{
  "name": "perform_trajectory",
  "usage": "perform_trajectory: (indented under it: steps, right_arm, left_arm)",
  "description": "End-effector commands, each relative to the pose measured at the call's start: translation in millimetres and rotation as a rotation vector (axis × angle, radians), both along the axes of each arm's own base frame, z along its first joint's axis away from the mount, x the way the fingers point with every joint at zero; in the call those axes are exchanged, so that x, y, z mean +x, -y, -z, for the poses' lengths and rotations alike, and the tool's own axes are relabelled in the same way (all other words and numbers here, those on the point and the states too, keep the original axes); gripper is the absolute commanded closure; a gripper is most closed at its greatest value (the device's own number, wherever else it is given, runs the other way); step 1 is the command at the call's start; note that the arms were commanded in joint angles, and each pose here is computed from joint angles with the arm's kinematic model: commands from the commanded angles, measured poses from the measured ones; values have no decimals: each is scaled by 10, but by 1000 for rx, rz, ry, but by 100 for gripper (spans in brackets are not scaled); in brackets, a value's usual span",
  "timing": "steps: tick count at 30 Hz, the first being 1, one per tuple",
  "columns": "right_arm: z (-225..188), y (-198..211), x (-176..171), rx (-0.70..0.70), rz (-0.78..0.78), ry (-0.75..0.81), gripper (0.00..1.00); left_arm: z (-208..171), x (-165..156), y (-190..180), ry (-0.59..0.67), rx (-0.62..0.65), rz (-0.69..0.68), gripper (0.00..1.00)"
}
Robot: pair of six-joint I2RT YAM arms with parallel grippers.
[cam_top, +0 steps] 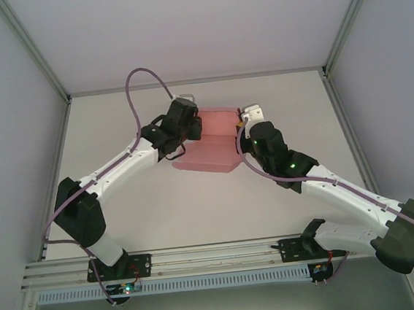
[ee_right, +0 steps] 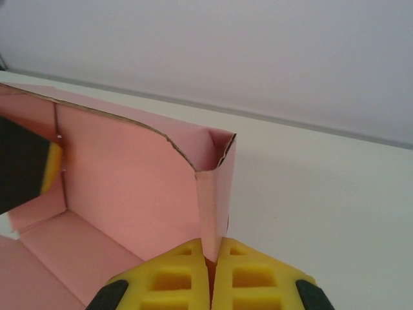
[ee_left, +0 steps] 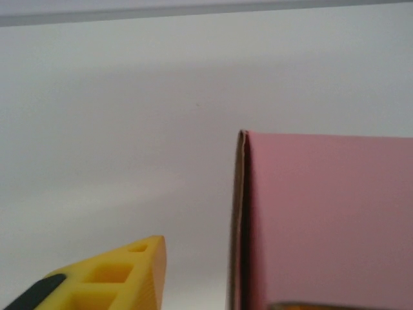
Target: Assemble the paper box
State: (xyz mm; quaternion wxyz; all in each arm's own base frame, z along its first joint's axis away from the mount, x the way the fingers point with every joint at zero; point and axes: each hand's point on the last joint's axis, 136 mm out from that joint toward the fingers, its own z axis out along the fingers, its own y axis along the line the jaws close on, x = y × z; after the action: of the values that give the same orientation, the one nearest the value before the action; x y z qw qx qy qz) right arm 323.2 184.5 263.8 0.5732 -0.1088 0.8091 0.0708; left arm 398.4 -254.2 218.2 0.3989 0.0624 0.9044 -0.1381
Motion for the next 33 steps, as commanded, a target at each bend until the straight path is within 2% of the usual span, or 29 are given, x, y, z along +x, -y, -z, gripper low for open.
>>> perform_trajectory:
  steps: [1, 5, 9, 10, 11, 14, 17, 21, 28, 33]
  right_arm:
    - [-207, 26, -2, 57, 24, 48, 100]
    - [-164, 31, 17, 68, 26, 33, 100]
    - [-103, 18, 32, 73, 21, 14, 100]
    - [-87, 16, 33, 74, 19, 8, 100]
    - [-69, 3, 37, 76, 11, 1, 100]
    - [40, 14, 69, 83, 3, -54, 100]
    - [289, 64, 97, 104, 18, -177, 100]
    - [793, 160, 60, 124, 70, -422, 100]
    - [1572, 106, -234, 193, 122, -822, 100]
    - [1926, 75, -289, 195, 181, -953, 100]
  left_arm:
    - [-323, -130, 91, 51, -104, 118, 58]
    - [-461, -309, 162, 65, -160, 204, 48]
    - [-496, -370, 156, 57, -162, 222, 41]
    - [-479, -374, 153, 50, -158, 222, 35]
    - [-469, -379, 153, 45, -154, 223, 22]
    - [-466, -396, 114, 42, -141, 214, 0]
    - [-496, -430, -5, 52, -113, 182, 0]
    - [-575, -516, -197, 72, -108, 134, 0]
    - [-525, -552, -595, 77, -33, 3, 0]
    - [-420, -532, -656, 67, -57, -12, 0]
